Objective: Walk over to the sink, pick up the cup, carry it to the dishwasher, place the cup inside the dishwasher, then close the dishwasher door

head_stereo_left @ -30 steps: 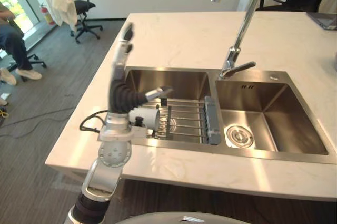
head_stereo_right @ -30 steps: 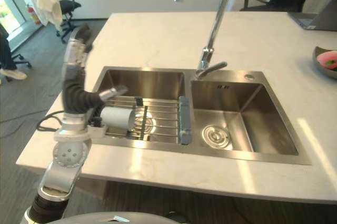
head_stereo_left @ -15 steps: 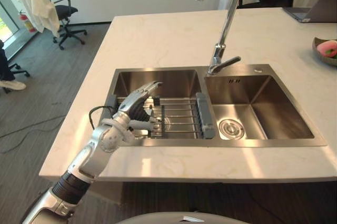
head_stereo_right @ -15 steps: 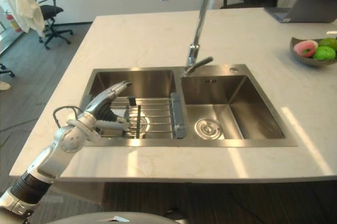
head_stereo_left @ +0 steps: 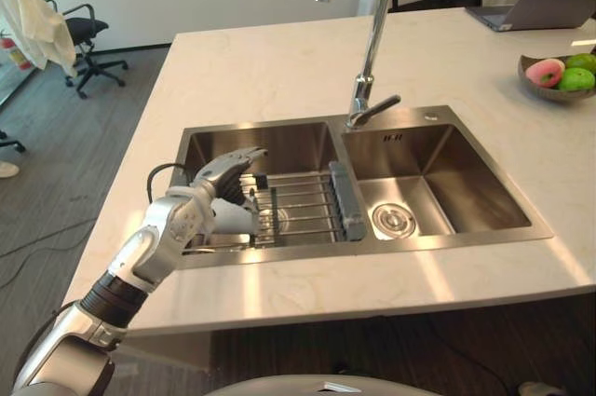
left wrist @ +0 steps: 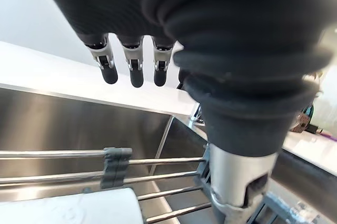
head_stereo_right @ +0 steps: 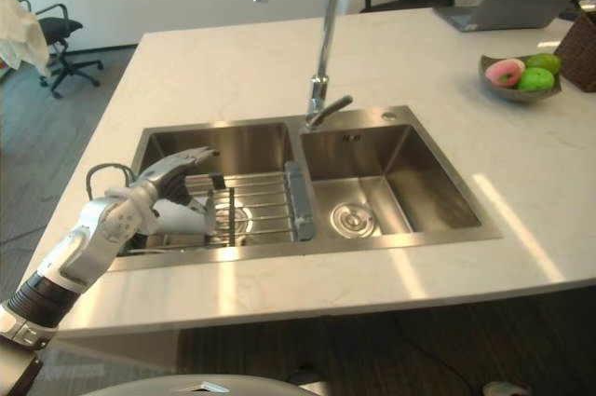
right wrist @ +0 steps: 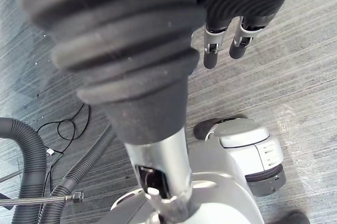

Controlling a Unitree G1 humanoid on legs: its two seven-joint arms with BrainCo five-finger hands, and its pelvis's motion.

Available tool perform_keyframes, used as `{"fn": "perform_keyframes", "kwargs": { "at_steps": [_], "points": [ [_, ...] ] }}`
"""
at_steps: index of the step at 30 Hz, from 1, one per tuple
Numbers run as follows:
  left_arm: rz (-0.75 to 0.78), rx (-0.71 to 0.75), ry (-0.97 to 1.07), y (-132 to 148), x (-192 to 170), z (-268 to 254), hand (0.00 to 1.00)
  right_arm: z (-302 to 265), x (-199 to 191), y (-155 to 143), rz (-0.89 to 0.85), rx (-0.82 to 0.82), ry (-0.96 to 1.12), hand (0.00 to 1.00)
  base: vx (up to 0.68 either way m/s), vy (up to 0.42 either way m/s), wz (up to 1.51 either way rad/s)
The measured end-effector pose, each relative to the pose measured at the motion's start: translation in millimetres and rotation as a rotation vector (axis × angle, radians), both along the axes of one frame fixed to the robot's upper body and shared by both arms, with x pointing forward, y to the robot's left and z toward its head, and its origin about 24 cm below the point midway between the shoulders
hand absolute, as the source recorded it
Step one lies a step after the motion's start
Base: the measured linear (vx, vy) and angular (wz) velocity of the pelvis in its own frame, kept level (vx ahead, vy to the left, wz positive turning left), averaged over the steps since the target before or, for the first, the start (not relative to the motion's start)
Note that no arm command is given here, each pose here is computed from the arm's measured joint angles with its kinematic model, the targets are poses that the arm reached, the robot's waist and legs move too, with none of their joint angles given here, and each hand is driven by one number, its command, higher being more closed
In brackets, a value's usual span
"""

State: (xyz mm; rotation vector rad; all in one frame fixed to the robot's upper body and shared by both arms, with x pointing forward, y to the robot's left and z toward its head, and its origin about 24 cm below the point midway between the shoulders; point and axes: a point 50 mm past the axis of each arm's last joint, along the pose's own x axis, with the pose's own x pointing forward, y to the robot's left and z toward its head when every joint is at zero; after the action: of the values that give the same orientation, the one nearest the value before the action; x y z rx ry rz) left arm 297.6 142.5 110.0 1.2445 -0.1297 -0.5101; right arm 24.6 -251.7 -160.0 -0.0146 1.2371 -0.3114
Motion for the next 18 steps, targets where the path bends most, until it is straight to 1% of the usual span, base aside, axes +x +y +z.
{"fn": "perform_keyframes", "kwargs": {
  "at_steps": [7, 18],
  "points": [
    [0.019, 0.037, 0.082, 7, 2, -9, 0.0, 0, 2, 0, 0.002, 0.015, 0.0, 0.0, -0.01, 0.001, -0.04],
    [0.061, 0.066, 0.118, 18, 5, -16, 0.0, 1, 5, -1, -0.002, 0.016, -0.003, 0.0, 0.0, 0.0, 0.0]
  ]
}}
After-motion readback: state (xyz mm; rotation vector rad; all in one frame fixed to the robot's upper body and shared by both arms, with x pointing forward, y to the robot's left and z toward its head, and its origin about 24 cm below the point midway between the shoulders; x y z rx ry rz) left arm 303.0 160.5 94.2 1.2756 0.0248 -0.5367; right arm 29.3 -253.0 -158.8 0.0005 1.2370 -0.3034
